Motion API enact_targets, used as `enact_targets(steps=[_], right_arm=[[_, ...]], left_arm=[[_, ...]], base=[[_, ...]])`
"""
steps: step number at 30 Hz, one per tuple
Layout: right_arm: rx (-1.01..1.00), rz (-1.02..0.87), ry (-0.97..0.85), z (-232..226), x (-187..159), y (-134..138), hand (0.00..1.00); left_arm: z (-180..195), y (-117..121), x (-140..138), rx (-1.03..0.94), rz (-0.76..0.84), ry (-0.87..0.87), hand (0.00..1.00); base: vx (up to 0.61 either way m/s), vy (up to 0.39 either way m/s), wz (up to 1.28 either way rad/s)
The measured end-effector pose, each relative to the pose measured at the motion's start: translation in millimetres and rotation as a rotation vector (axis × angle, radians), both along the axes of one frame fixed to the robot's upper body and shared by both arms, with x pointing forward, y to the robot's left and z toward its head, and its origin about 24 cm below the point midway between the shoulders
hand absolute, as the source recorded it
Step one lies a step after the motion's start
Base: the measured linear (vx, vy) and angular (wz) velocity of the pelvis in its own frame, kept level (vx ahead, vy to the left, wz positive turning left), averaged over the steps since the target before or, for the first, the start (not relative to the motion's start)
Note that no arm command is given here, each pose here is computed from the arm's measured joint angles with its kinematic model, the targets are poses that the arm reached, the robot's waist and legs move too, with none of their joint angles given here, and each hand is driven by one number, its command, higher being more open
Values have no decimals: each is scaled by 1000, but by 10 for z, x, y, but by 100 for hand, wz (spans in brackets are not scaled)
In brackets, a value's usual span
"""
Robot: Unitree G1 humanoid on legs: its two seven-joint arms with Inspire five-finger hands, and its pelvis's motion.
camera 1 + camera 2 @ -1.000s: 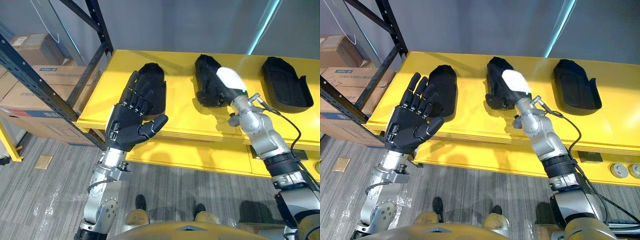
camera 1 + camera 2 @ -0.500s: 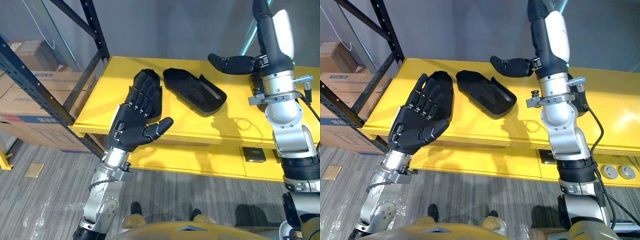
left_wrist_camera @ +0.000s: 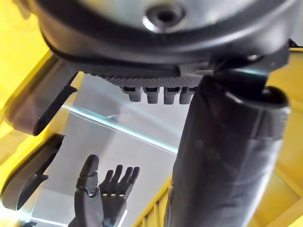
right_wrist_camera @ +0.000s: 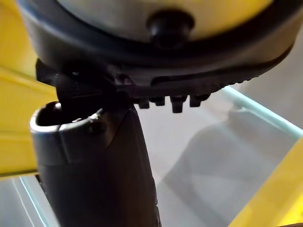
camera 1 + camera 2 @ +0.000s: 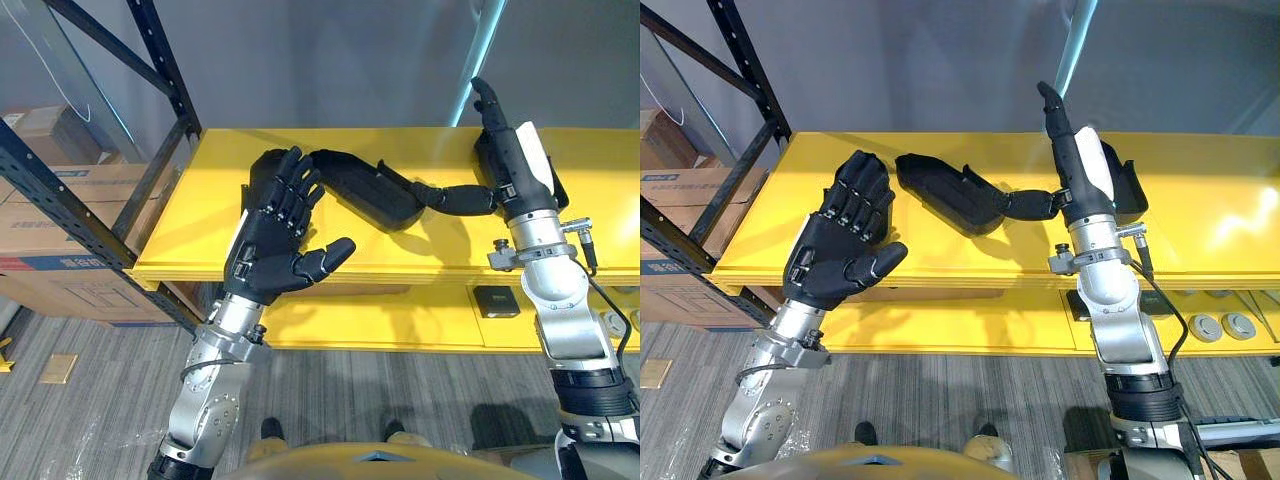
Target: Walk over and take three plastic housings, then place them on the shelf
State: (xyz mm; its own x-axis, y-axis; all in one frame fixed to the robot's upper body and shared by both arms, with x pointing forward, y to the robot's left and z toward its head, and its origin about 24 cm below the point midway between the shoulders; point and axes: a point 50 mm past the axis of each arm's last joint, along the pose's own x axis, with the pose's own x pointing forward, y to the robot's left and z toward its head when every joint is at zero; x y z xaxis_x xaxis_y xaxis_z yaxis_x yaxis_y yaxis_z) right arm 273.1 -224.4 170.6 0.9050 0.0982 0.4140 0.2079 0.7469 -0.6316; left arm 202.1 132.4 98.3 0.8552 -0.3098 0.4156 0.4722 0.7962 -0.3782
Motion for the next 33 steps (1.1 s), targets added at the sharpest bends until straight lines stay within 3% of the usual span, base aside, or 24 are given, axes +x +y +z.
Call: enact_targets(steps=[8, 12, 17, 32, 33], right_arm=[[-210, -86, 177, -187, 49, -335, 100], [-429, -101, 241, -133, 71, -561, 100], [-552, -20, 256, 4, 179, -537, 100], [-601, 183, 236, 120, 344, -218, 100], [-612, 201, 245, 113, 356, -187, 0]], left_arm=[[-68, 199, -54, 23, 79, 33, 100], [-152, 286, -132, 59, 96, 80, 100], [-161, 305, -141, 64, 100, 79, 100], [-101, 358, -88, 95, 118, 55, 100], [-96, 360, -87, 94, 119, 51, 100]], base=[[4, -1, 4], [6, -4, 6], [0, -2, -2], [2, -2, 1], [12, -10, 4]])
